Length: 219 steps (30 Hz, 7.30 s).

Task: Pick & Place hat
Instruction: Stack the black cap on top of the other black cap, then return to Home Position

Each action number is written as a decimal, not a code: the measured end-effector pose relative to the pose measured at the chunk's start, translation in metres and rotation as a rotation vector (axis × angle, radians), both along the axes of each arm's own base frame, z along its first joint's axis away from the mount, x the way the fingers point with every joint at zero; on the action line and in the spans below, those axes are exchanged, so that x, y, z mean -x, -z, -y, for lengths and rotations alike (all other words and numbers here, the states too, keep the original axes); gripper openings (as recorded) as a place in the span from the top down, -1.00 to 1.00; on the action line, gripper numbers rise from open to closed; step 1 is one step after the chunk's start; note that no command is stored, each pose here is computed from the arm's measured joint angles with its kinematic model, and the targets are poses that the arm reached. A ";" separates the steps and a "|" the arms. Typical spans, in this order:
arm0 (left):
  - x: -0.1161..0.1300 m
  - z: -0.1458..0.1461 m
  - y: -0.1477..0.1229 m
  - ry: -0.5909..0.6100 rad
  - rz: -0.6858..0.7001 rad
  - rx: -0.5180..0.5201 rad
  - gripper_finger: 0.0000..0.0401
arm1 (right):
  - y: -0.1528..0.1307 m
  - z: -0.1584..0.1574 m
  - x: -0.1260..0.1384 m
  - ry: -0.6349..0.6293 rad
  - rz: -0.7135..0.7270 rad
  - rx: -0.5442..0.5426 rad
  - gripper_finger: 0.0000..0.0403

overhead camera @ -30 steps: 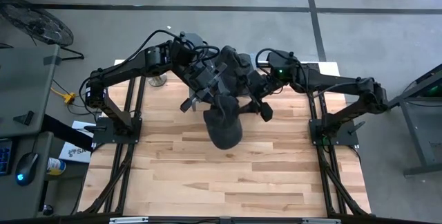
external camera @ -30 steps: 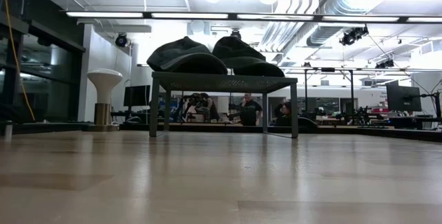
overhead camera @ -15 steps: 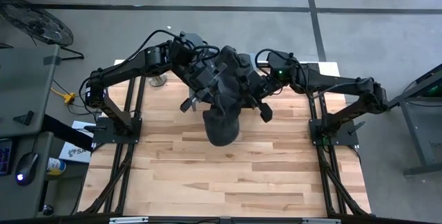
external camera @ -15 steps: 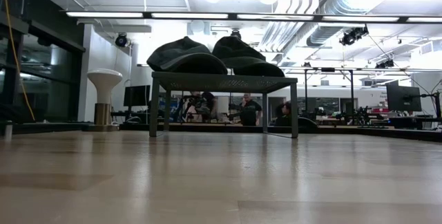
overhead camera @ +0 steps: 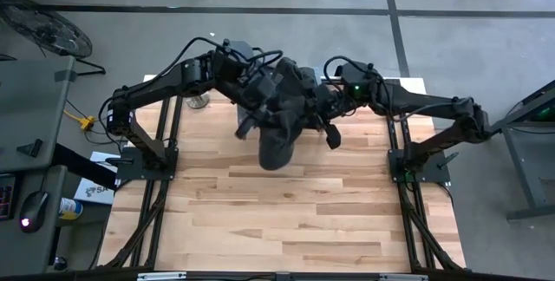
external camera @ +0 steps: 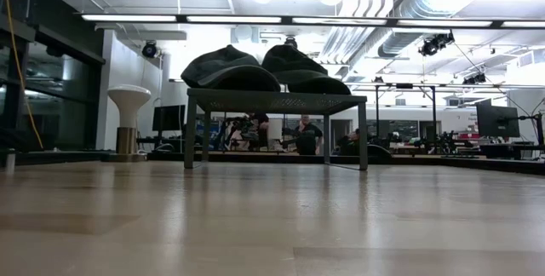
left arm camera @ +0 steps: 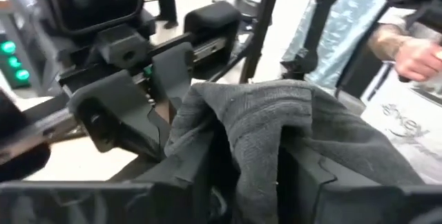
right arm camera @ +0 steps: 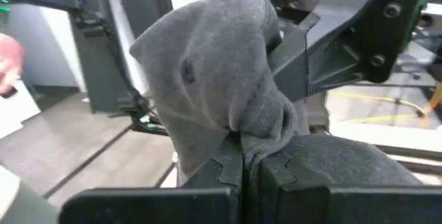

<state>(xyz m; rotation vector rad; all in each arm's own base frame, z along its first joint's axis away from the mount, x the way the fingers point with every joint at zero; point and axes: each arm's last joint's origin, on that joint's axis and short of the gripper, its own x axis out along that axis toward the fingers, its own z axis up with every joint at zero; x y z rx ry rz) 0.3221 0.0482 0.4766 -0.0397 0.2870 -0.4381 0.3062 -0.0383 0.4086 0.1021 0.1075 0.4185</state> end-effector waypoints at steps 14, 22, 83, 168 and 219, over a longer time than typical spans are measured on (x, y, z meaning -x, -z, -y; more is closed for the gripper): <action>0.025 -0.009 -0.011 -0.168 -0.022 -0.039 0.28 | -0.003 -0.002 0.032 0.149 -0.135 0.063 1.00; 0.059 -0.009 -0.020 -0.443 -0.085 -0.149 0.28 | -0.006 0.006 0.057 0.288 -0.242 0.102 1.00; 0.107 -0.006 -0.021 -0.726 -0.252 -0.185 0.28 | 0.033 0.172 -0.007 0.673 -0.780 -0.026 1.00; 0.106 -0.008 -0.013 -0.772 -0.301 -0.177 0.28 | -0.082 0.066 0.141 0.687 -0.542 0.177 -0.08; 0.246 0.028 0.250 -0.796 0.266 0.428 0.28 | 0.203 -0.006 0.192 0.702 0.052 -0.586 0.32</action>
